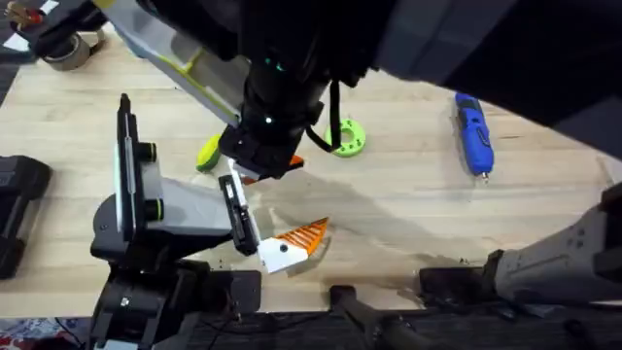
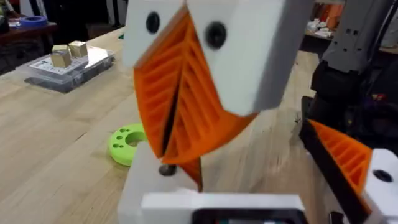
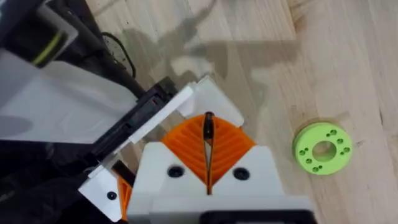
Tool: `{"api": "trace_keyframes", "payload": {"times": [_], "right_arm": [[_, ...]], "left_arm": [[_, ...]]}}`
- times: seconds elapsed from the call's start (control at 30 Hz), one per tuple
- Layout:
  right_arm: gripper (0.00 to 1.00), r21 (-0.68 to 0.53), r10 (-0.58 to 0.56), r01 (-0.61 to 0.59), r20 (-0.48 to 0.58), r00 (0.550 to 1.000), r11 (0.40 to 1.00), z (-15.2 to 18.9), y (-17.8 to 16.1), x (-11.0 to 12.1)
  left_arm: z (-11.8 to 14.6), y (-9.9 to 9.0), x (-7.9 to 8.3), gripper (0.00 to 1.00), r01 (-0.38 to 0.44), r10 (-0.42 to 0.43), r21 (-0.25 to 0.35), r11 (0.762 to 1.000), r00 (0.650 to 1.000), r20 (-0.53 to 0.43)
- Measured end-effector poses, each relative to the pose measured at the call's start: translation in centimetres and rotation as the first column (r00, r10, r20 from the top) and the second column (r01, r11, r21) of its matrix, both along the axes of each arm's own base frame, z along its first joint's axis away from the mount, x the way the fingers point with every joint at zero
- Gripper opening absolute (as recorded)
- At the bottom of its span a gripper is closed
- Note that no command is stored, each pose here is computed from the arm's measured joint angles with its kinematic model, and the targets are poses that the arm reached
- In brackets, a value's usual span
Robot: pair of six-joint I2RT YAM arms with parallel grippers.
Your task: Pick up the gripper from the table and insert it into the empty holder that is missing its gripper. Then pick up a screw, insert it into the mounting hole, and use the screwdriver to tighten it. Finally, clean up the table by picking up the vegetable and placing it into the bucket.
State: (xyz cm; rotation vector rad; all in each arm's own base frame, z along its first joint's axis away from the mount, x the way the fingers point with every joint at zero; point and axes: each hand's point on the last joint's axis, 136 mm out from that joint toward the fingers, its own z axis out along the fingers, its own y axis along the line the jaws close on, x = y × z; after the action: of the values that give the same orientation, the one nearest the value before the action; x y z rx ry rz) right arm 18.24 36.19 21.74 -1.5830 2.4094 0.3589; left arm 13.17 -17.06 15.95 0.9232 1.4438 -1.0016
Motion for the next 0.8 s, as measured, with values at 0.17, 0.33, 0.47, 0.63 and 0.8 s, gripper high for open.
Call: {"api": "trace_keyframes", "payload": {"times": [0.17, 0.33, 0.47, 0.63, 0.8], "right_arm": [[0.005, 0.000, 0.000, 0.000, 0.000, 1.000, 1.000, 0.00, 0.00, 0.00], [0.005, 0.000, 0.000, 0.000, 0.000, 1.000, 1.000, -0.01, 0.01, -0.01], [0.005, -0.003, 0.000, 0.000, -0.002, 1.000, 1.000, -0.17, 0.06, 0.02], [0.005, -0.017, 0.000, 0.000, -0.010, 1.000, 1.000, -0.84, 0.27, 0.14], [0.005, -0.016, 0.001, -0.001, -0.009, 1.000, 1.000, -0.77, 0.33, 0.16]], "left_arm": [[0.00, 0.00, 0.00, 0.987, 0.000, 0.000, 0.000, 1.000, 1.000, 0.000], [0.00, 0.00, 0.00, 0.987, 0.000, 0.000, 0.000, 1.000, 1.000, 0.000], [0.00, 0.00, 0.00, 0.987, 0.000, 0.000, 0.000, 1.000, 1.000, 0.000], [-0.04, 0.00, 0.01, 0.987, -0.001, 0.001, -0.002, 1.000, 1.000, -0.010], [-0.03, 0.00, 0.01, 0.987, -0.001, 0.001, -0.003, 1.000, 1.000, -0.010]]}}
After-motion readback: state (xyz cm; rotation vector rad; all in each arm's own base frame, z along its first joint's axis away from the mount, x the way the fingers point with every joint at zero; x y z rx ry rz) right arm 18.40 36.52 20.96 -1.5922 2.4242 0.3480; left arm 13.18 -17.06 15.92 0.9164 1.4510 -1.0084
